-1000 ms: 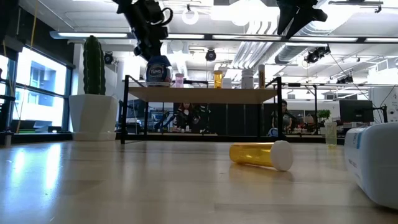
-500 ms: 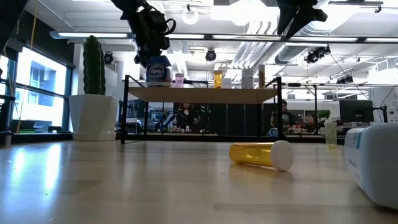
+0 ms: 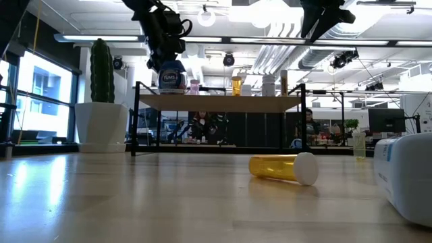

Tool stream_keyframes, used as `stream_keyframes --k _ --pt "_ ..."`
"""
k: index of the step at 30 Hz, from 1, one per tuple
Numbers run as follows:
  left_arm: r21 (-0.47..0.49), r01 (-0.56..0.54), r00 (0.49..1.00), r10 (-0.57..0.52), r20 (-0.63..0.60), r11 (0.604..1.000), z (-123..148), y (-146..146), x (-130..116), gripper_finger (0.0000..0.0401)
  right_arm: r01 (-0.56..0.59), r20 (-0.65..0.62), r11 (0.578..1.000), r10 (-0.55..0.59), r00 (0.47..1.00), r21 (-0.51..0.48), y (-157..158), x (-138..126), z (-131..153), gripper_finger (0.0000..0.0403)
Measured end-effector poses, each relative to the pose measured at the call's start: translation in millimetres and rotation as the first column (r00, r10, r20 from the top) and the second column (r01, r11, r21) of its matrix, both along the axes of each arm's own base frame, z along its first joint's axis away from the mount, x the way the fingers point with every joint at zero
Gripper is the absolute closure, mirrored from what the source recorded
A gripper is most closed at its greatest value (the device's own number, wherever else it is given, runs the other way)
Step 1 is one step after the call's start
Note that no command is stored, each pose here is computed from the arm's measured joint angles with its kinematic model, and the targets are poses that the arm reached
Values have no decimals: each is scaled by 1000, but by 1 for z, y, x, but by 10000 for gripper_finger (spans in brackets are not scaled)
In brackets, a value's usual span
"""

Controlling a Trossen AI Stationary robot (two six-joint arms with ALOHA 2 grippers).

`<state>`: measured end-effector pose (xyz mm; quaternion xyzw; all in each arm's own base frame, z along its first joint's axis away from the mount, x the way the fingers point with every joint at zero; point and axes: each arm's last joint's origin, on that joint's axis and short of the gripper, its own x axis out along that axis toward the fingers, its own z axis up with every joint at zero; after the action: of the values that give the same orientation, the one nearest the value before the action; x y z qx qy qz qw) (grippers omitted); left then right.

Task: Pick and place medicine bottles onto shelf by color
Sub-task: Put the white large pill bottle on the shelf, then put the yellow small pill bottle on the shelf

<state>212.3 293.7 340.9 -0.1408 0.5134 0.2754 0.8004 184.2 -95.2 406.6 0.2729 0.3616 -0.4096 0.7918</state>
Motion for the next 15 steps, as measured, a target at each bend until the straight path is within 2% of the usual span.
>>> stream_keyframes --k 4,10,15 --pt "3 3 1000 -3 -3 1000 0 -1 1 170 0 -1 1000 0 1000 1 0 0 0 252" --pt "20 5 1000 -5 1 1000 4 -3 2 165 0 -1 1000 0 1000 1 0 0 0 252" --pt "68 4 999 -6 34 998 22 -3 3 165 0 -11 1000 0 1000 5 0 -1 -1 252"
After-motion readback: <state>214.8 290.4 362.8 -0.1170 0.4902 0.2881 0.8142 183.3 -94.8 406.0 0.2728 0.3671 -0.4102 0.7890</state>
